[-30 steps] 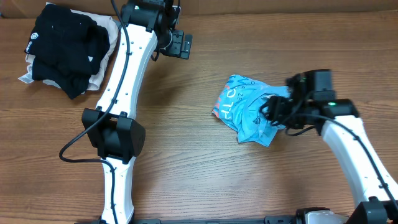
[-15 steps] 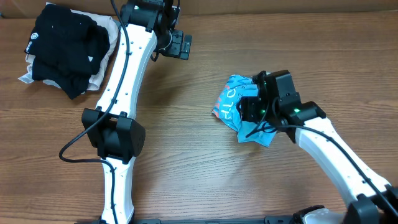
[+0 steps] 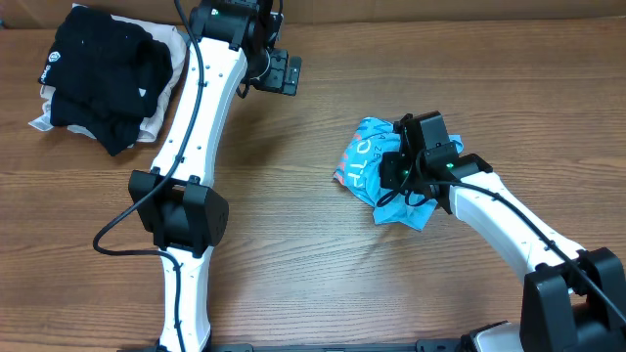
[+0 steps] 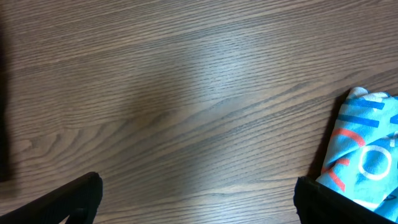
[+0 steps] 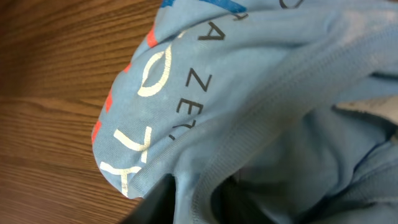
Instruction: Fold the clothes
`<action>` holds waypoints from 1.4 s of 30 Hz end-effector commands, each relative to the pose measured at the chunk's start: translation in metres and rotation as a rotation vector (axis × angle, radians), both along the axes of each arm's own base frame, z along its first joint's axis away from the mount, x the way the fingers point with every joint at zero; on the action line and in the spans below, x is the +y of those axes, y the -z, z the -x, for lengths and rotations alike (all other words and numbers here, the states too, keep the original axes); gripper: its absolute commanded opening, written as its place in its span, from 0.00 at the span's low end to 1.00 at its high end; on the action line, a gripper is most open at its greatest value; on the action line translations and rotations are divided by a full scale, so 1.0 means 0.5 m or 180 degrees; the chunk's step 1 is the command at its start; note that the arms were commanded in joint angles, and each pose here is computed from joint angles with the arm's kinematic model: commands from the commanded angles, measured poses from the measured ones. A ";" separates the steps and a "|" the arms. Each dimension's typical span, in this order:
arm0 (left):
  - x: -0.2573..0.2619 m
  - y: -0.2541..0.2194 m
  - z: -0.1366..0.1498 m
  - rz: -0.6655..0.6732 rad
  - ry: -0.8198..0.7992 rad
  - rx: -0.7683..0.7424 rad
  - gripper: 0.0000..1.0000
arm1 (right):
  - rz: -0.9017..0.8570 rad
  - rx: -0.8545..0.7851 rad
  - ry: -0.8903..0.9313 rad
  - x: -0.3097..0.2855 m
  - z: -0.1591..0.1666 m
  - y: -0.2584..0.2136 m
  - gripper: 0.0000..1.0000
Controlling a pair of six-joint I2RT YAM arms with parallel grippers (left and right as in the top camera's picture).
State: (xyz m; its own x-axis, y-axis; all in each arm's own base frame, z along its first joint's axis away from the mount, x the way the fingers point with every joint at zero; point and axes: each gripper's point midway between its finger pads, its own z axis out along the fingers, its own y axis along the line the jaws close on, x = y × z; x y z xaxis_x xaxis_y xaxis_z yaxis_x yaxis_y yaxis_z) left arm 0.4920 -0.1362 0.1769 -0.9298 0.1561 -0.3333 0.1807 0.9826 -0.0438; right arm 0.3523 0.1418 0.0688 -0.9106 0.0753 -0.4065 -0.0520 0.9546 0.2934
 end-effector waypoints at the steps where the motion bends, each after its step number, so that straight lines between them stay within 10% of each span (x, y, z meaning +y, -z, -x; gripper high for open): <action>1: 0.014 -0.034 -0.003 -0.0034 0.0035 -0.0134 1.00 | 0.0016 0.0011 0.0068 -0.002 -0.004 0.009 0.18; 4: 0.014 -0.034 -0.003 -0.0034 0.0035 -0.0134 1.00 | 0.0006 0.0020 0.0149 -0.005 -0.006 0.009 0.04; 29: 0.008 -0.034 -0.001 0.0017 0.0055 -0.0121 1.00 | 0.0079 0.1161 0.1288 -0.213 0.179 -0.015 0.04; 33: 0.009 -0.033 0.000 0.0015 0.0055 -0.0112 1.00 | 0.0150 0.1241 0.1307 -0.219 0.198 0.011 0.53; 42: -0.082 -0.033 0.049 0.0459 0.0498 0.0126 1.00 | 0.0031 0.0925 0.1479 -0.250 0.147 -0.064 0.61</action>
State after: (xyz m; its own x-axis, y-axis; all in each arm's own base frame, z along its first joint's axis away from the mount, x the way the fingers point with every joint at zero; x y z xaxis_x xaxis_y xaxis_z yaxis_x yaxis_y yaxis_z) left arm 0.4808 -0.1458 0.1746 -0.9388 0.1756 -0.2963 0.2124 0.9724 -0.0968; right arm 0.2556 0.0269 0.0687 -0.8795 0.4735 -0.0485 0.4585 0.8701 0.1809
